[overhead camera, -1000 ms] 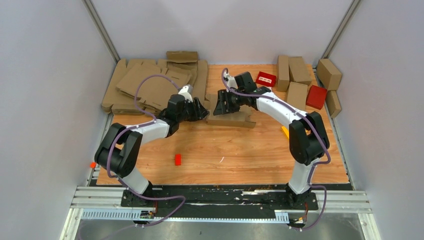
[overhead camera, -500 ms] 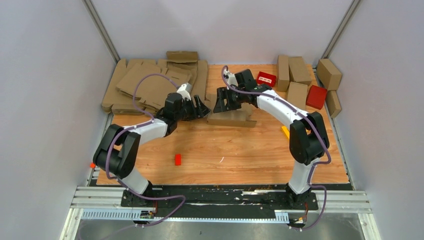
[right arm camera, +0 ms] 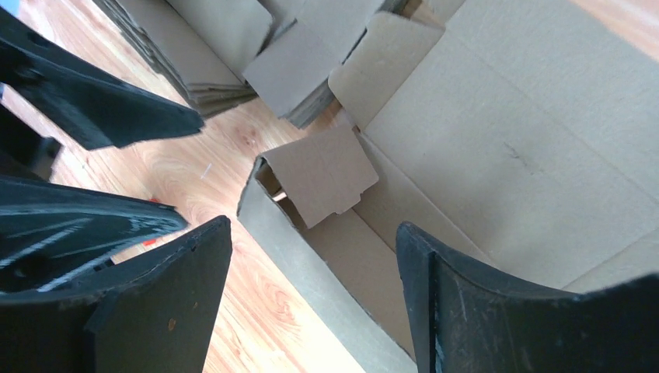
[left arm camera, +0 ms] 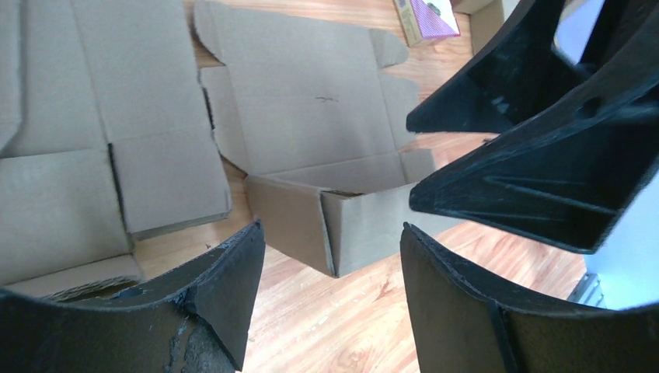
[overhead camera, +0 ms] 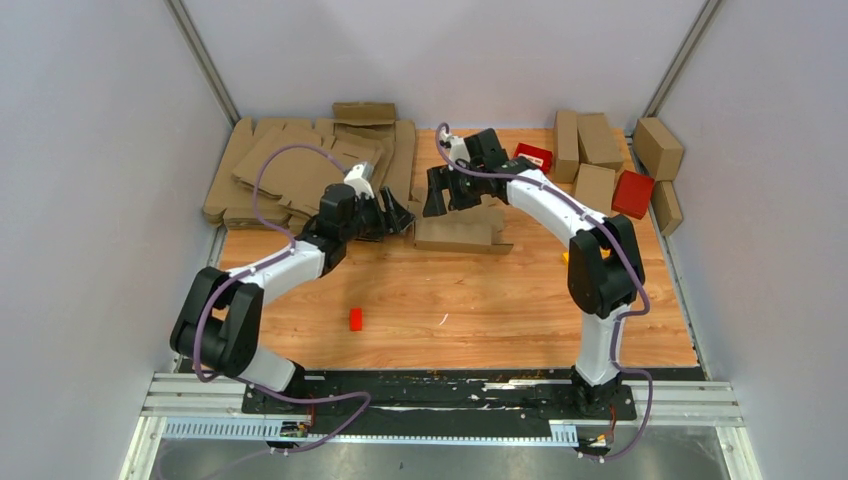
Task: Fold the paper box
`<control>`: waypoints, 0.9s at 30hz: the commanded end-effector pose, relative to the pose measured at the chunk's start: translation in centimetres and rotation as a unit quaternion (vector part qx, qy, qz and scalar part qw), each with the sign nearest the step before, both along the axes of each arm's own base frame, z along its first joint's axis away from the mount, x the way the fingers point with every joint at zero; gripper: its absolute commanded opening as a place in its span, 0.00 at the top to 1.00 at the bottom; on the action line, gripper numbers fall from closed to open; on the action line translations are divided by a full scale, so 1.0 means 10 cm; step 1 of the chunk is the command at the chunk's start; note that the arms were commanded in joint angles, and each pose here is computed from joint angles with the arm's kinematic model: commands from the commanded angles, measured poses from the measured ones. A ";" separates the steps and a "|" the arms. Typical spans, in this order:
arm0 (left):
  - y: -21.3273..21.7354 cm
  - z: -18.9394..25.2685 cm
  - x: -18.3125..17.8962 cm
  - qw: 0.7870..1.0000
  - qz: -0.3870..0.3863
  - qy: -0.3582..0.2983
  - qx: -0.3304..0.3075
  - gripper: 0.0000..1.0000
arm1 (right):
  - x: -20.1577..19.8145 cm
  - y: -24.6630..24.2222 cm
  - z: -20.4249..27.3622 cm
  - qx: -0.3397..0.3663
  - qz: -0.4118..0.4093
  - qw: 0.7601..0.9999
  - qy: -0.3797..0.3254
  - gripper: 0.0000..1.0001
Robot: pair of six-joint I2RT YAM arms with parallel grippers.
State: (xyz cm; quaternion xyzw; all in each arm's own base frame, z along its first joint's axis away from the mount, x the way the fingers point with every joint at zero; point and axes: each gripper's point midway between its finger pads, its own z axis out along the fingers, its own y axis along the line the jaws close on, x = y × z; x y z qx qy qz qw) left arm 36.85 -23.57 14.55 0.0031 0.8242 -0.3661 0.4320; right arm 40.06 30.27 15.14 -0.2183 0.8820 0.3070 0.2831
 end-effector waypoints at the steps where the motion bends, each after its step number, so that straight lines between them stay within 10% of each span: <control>1: 0.17 0.17 -0.01 0.999 0.025 -0.023 0.009 0.28 | -0.15 0.12 -0.04 0.017 0.057 0.998 0.012 0.25; 10: 0.25 0.10 -0.12 0.999 0.028 -0.015 0.021 0.29 | -0.62 0.21 -0.11 -0.001 0.108 0.994 -0.004 0.45; 27: 0.31 -0.17 -0.55 0.999 -0.009 0.021 0.030 0.29 | -1.53 0.38 -0.53 -0.067 0.156 0.985 -0.013 0.31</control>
